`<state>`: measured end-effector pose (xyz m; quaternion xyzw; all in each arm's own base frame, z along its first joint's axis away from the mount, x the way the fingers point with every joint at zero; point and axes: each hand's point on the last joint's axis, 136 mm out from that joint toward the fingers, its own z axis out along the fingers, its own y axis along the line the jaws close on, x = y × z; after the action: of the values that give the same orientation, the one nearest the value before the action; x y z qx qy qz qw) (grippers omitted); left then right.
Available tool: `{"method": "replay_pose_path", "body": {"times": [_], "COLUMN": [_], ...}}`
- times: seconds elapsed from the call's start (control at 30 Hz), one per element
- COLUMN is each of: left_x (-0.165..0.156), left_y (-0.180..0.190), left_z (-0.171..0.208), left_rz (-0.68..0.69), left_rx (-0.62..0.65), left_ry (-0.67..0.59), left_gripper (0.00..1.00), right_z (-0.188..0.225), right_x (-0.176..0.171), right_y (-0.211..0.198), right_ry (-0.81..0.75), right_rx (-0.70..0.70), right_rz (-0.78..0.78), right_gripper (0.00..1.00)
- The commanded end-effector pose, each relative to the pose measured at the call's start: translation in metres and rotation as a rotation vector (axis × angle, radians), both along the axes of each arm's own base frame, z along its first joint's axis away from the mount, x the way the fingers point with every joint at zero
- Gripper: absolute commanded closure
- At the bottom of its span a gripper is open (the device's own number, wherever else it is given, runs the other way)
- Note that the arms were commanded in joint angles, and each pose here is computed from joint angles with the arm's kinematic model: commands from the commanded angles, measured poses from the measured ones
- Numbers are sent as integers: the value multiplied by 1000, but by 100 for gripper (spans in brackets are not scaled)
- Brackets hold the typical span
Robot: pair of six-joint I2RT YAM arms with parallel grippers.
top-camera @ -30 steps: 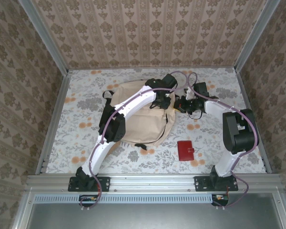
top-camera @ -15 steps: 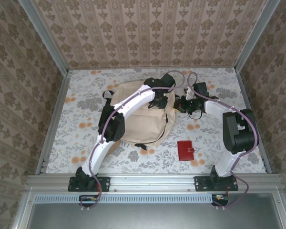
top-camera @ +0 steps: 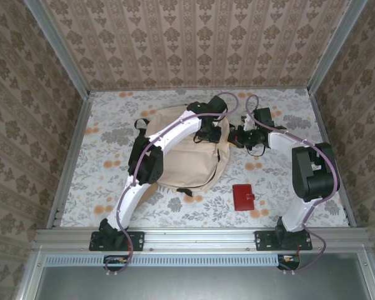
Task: Pack the student bag
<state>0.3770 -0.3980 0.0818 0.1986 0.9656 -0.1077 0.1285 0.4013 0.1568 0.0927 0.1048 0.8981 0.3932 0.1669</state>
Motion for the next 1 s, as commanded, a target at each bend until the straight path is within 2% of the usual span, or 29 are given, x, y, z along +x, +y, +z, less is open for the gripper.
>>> {"method": "replay_pose_path", "body": {"times": [0.0, 0.1, 0.17, 0.33, 0.43, 0.97], "left_x": [-2, 4, 8, 19, 22, 32], "left_y": [2, 5, 7, 23, 38, 109], "left_z": [-14, -6, 5, 41, 47, 45], "left_rz": [22, 33, 40, 58, 71, 182], "left_rx": [5, 12, 16, 51, 95, 168], "left_ry": [46, 15, -13, -138, -182, -185], "left_gripper": [78, 89, 100, 100, 100, 100], "right_z": [18, 18, 15, -2, -10, -53], "right_x": [-8, -8, -9, -12, -15, -16], "right_y": [11, 10, 6, -15, -19, -47], "right_ry": [-29, -30, -26, -13, -6, 87], "right_rx": [50, 41, 14, -123, -148, -315], "right_rz": [46, 44, 34, -23, -32, -92], "right_gripper": [100, 100, 100, 100, 100, 100]}}
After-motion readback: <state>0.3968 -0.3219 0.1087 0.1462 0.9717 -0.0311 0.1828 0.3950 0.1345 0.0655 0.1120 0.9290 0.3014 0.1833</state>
